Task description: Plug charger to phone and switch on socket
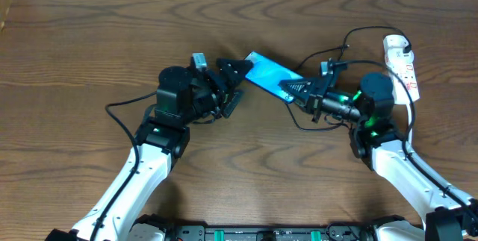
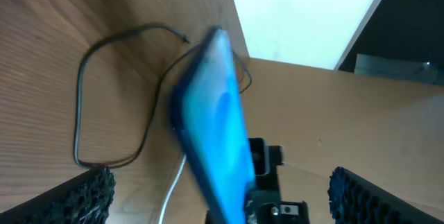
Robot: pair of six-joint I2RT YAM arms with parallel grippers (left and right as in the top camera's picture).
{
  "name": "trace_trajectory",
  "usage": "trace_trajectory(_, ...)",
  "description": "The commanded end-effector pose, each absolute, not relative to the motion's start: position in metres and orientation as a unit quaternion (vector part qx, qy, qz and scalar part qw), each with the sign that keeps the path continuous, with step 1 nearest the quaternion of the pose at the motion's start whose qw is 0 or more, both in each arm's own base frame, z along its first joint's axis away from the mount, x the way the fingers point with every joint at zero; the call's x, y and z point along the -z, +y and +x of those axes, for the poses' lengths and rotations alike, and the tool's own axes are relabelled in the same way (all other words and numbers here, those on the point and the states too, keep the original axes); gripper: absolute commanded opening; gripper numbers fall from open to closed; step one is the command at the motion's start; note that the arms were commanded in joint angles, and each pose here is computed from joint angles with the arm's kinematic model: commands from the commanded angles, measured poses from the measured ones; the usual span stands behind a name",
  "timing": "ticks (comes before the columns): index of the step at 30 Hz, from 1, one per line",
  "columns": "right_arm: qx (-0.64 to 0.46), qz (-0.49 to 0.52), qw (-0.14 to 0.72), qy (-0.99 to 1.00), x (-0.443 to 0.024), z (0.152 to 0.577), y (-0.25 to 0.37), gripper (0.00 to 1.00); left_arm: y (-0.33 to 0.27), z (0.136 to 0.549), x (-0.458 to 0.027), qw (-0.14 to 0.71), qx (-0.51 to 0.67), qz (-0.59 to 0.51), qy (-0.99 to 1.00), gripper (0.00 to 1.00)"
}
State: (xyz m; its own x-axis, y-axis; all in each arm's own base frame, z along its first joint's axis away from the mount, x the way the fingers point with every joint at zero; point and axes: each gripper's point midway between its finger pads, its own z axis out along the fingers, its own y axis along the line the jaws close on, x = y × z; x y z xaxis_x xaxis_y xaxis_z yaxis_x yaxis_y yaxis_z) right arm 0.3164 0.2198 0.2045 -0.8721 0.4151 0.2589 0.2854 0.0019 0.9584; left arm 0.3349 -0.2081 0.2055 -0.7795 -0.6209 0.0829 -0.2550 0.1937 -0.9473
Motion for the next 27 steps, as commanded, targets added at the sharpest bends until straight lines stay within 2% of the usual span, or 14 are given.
trace_trajectory(1,-0.664,0.285,0.01,0.691,-0.208,0.313,0.227,0.01,-0.212,0.335,-0.209,0.153,0.572,-0.293,0.751,1.0)
trace_trajectory(3,-0.661,0.287,0.007,0.693,-0.206,0.312,0.229,0.01,-0.212,0.335,-0.209,0.152,0.572,-0.294,0.751,0.96)
trace_trajectory(10,-0.659,0.282,0.003,0.697,-0.205,0.306,0.24,0.01,-0.212,0.335,-0.209,0.12,0.58,-0.335,0.733,0.95)
trace_trajectory(18,-0.656,0.29,-0.003,0.697,-0.204,0.301,0.254,0.01,-0.218,0.331,-0.209,0.11,0.582,-0.333,0.734,0.74)
trace_trajectory(20,-0.656,0.289,-0.004,0.697,-0.204,0.3,0.254,0.01,-0.219,0.33,-0.209,0.105,0.583,-0.335,0.733,0.72)
trace_trajectory(27,-0.656,0.29,0.001,0.697,-0.203,0.302,0.254,0.01,-0.22,0.33,-0.209,0.102,0.583,-0.337,0.732,0.51)
